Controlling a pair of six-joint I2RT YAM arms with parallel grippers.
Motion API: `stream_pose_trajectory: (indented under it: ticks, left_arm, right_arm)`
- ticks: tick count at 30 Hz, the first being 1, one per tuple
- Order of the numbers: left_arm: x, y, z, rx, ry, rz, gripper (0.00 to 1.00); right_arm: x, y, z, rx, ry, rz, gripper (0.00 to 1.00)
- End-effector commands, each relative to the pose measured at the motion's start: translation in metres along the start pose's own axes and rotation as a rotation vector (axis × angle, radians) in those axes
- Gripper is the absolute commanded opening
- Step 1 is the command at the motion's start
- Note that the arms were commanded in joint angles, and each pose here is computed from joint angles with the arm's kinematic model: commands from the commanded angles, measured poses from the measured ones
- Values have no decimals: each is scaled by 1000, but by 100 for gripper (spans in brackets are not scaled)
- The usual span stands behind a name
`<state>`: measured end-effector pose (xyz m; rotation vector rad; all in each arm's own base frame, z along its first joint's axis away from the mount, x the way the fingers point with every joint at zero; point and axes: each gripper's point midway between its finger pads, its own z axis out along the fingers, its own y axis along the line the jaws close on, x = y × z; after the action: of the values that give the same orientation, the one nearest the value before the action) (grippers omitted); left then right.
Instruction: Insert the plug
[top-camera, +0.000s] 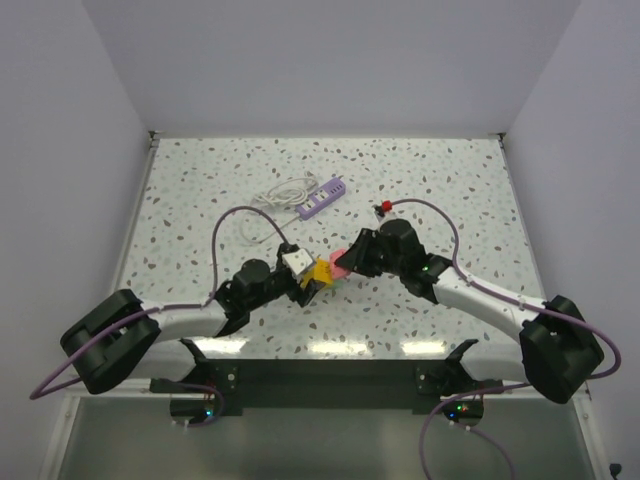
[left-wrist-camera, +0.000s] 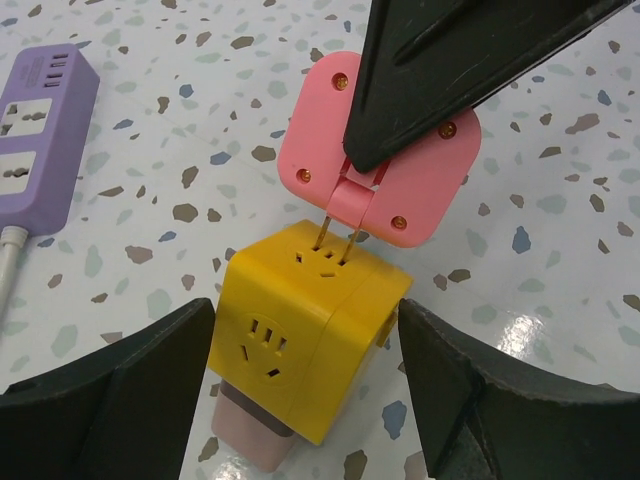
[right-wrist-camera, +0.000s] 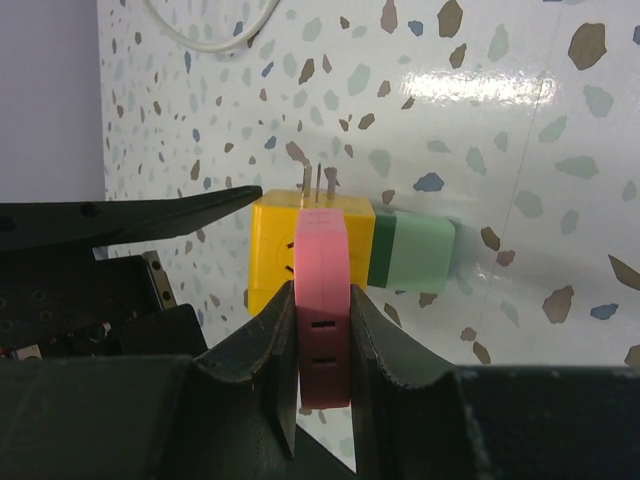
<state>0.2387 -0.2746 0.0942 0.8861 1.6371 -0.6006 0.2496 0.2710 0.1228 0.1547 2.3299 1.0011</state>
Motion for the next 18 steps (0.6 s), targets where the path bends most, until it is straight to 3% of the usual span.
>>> stream_pose_trajectory:
  ticks: [1, 18]
  left_arm:
    - [-13, 3, 5, -15, -21, 30, 79]
    - [-8, 0, 8, -10, 2, 29, 70]
  right_arm:
    - [-11, 10, -1, -21, -57, 7, 0]
    - [-6, 7, 5, 14, -63, -6, 0]
